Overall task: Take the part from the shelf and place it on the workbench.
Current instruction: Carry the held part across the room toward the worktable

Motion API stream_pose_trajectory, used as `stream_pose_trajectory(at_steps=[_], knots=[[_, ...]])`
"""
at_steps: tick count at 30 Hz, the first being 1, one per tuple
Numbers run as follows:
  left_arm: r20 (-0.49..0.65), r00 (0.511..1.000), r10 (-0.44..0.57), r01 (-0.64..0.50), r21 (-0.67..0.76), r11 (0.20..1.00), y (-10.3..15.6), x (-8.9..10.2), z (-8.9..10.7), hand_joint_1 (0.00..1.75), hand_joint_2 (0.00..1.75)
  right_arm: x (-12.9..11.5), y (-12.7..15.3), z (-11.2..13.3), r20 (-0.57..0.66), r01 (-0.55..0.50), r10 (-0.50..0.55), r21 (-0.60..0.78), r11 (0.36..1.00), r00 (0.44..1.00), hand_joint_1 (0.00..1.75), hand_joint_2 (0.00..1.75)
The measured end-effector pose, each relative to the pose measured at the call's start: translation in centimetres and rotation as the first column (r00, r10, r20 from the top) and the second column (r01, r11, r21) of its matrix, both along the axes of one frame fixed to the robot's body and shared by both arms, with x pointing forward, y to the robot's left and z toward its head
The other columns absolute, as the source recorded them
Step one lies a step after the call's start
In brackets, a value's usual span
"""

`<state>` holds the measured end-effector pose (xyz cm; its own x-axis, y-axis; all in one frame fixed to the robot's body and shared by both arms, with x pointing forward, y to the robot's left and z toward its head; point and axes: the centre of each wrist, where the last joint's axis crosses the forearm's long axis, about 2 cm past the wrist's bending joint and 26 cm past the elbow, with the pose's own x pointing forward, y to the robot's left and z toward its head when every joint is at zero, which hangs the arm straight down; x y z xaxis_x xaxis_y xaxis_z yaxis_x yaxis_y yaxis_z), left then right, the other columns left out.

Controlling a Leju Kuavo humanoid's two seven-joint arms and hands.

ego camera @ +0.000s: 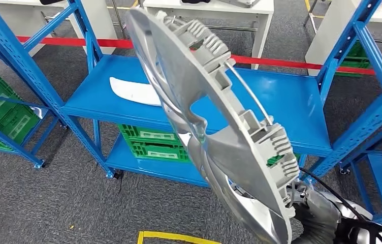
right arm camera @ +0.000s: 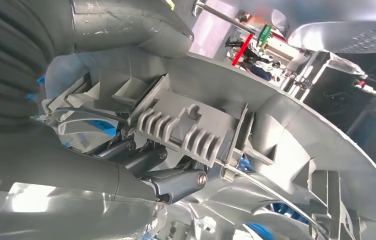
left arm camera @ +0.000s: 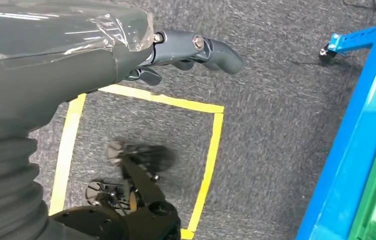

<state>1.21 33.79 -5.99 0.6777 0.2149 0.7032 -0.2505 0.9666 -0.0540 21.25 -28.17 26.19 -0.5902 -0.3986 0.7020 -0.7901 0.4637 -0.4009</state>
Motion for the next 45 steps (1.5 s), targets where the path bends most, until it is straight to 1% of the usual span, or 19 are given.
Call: stream_pose_trajectory(at_steps=[8, 13, 17, 23, 27, 30, 34, 39, 45], knots=[[0.022, 1.000, -0.007, 0.007, -0.002, 1.000, 0.2, 0.7, 0.1, 0.00, 1.75, 0.8, 0.0, 1.0, -0.008, 0.023, -0.024, -0.069, 0.997, 1.000, 1.73, 1.75], [0.026, 1.000, -0.010, 0.010, 0.001, 1.000, 0.3, 0.9, 0.2, 0.00, 1.75, 1.0, 0.1, 1.3, 0.000, 0.018, -0.018, -0.075, 0.997, 1.000, 1.73, 1.75], [0.027, 1.000, -0.015, 0.016, -0.010, 1.000, -0.2, 1.0, 0.1, 0.00, 1.75, 1.0, 0.1, 1.4, 0.004, 0.018, -0.018, -0.081, 0.997, 1.000, 1.73, 1.75], [0.001, 1.000, -0.011, 0.011, -0.012, 1.000, -0.3, 1.2, 0.1, 0.00, 1.75, 1.1, -0.1, 1.3, -0.007, 0.026, -0.027, -0.122, 0.992, 1.000, 1.73, 1.75], [-0.008, 1.000, -0.009, 0.009, -0.012, 1.000, -0.3, 1.3, 0.1, 0.00, 1.75, 1.5, -0.1, 1.2, -0.003, 0.014, -0.015, -0.137, 0.991, 1.000, 1.73, 1.75], [-0.003, 1.000, -0.008, 0.008, -0.012, 1.000, -0.3, 1.4, 0.1, 0.00, 1.75, 2.0, 0.0, 1.4, 0.014, 0.012, -0.010, -0.145, 0.989, 1.000, 1.73, 1.75], [0.036, 0.999, 0.001, -0.001, -0.009, 1.000, -0.2, 2.3, 0.2, 0.00, 1.75, 2.5, 0.5, 1.7, 0.037, 0.010, -0.004, -0.156, 0.988, 0.999, 1.73, 1.75], [0.069, 0.998, 0.003, -0.003, -0.002, 1.000, 0.3, 2.8, 0.4, 0.00, 1.75, 3.2, 1.5, 3.0, 0.085, -0.007, 0.021, -0.155, 0.988, 0.996, 1.73, 1.75], [0.053, 0.998, -0.017, 0.017, 0.010, 1.000, 0.4, 2.8, 0.4, 0.00, 1.75, 3.6, 2.2, 3.9, 0.138, 0.006, 0.019, -0.182, 0.983, 0.990, 1.73, 1.75]])
